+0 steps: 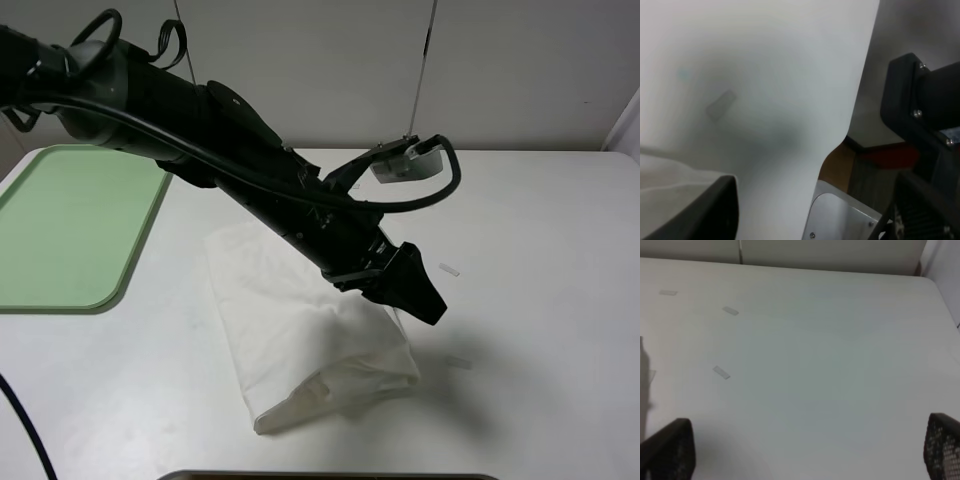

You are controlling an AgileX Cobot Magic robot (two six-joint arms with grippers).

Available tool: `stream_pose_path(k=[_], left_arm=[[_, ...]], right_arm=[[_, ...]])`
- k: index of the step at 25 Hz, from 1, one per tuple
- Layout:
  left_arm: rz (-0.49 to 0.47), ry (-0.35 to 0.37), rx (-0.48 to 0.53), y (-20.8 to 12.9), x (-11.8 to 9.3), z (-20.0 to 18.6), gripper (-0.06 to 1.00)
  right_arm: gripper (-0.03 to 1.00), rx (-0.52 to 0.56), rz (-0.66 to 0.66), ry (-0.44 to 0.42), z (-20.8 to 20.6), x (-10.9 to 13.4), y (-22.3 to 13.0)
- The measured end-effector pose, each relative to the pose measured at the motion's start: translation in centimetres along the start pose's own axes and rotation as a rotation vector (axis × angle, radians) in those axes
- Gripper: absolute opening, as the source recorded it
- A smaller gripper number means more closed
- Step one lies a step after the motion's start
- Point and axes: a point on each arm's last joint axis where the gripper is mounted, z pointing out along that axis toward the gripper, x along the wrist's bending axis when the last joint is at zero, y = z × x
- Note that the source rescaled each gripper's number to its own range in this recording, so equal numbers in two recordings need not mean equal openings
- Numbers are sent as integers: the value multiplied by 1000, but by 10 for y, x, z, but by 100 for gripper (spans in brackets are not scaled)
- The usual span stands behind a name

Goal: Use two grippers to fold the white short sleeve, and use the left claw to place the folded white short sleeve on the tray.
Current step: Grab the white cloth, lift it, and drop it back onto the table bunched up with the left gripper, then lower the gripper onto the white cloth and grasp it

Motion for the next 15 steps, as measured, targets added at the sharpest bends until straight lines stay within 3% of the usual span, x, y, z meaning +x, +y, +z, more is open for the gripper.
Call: stream_pose_path(k=[4,8,9,15], left_arm=[[-6,2,4,0,-1,-1,63],[-57,134,-30,5,-2,-21,63],[-90,222,-64,3,-1,-39,63],[-126,342,-92,-27,-2,-81,79]], right_arm=[[100,0,0,0,0,0,0],[100,0,0,0,0,0,0],[100,0,0,0,0,0,0],[100,0,0,0,0,0,0]])
